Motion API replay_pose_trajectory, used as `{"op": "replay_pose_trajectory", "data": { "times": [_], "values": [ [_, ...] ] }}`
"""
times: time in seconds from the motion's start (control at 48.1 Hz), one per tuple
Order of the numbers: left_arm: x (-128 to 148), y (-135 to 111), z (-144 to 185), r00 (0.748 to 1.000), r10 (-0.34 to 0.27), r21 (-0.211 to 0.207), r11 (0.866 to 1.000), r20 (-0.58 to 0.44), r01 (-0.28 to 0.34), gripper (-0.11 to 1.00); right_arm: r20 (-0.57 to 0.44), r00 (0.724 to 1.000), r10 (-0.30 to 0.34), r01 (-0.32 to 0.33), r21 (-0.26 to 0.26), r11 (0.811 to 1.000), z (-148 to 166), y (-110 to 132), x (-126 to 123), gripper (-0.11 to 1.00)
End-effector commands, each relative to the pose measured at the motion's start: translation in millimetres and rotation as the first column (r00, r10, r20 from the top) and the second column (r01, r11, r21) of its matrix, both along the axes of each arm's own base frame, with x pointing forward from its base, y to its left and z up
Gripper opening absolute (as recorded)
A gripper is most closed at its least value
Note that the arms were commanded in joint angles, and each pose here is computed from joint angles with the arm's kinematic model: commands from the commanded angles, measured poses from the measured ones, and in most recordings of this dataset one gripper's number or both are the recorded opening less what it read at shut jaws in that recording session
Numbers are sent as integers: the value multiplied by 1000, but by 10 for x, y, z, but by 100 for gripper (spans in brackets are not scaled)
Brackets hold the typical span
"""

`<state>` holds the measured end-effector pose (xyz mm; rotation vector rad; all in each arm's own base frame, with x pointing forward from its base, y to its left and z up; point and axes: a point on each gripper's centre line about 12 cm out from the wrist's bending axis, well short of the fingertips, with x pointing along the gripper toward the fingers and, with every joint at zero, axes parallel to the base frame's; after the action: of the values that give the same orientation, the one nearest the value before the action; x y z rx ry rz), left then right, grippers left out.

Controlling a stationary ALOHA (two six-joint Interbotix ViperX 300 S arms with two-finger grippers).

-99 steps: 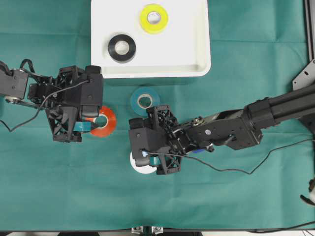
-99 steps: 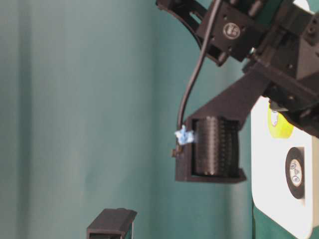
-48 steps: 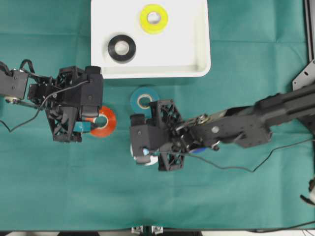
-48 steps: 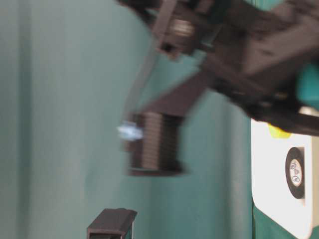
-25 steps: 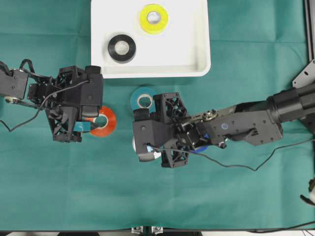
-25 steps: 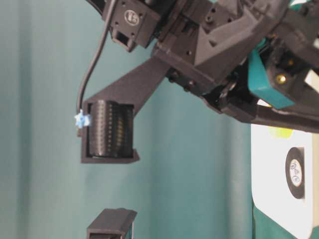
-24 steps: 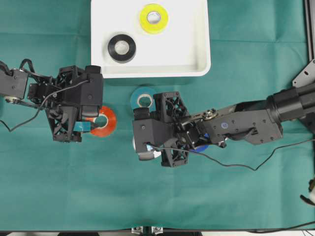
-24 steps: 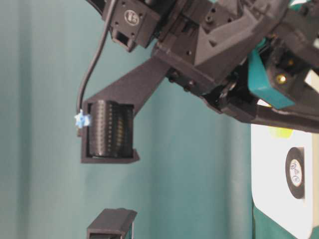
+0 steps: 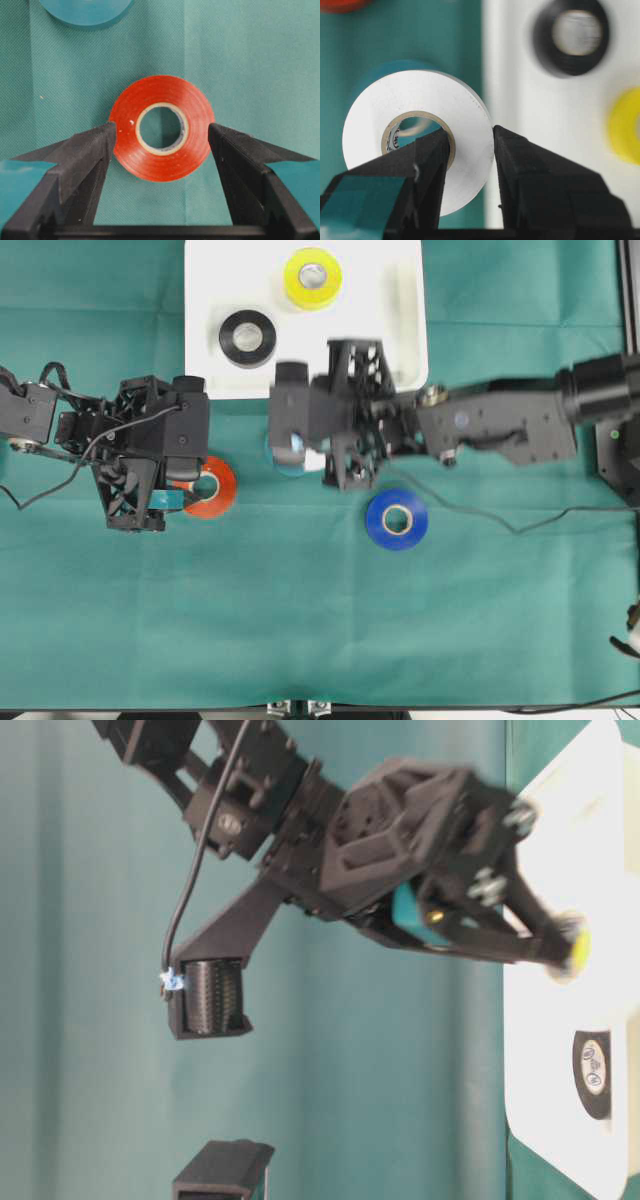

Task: Put the tape alternately from left to right into the white case.
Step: 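Grip white roll with right gripper and carry into tray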

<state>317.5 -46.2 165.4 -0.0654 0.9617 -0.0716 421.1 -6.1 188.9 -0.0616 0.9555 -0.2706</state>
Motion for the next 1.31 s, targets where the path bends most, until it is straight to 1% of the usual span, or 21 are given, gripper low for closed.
{"op": "replay_pose_trajectory", "data": {
  "times": [0.0,0.083,0.187,0.374,0.457,0.541,0.748,0.936,1.289],
  "values": [
    [16,-18,66,1000,0,-7,1000,22,0,95,49,999,-23,24,-19,1000,183,-172,1,32],
    [17,-18,67,1000,4,-10,1000,23,-4,95,59,997,-51,52,-28,998,177,-351,9,32],
    [17,-19,67,1000,2,-10,1000,23,-2,95,82,994,-78,80,-26,996,137,-571,26,32],
    [21,-19,72,1000,5,-12,1000,25,-5,95,115,987,-112,113,-4,994,16,-862,30,32],
    [17,-19,67,1000,2,-10,1000,23,-2,95,116,983,-142,142,7,990,-71,-1027,4,32],
    [17,-19,67,1000,2,-10,1000,23,-2,95,120,980,-158,157,17,987,-141,-1128,-5,32],
    [18,-19,62,1000,2,-9,1000,22,-2,95,115,979,-169,167,31,986,-294,-1240,1,32],
    [18,-18,62,1000,1,-8,1000,22,-1,95,88,981,-175,173,39,984,-426,-1248,-7,32],
    [21,-19,72,1000,2,-10,1000,25,-2,95,74,982,-176,173,39,984,-472,-1246,-40,32]
  ]
}}
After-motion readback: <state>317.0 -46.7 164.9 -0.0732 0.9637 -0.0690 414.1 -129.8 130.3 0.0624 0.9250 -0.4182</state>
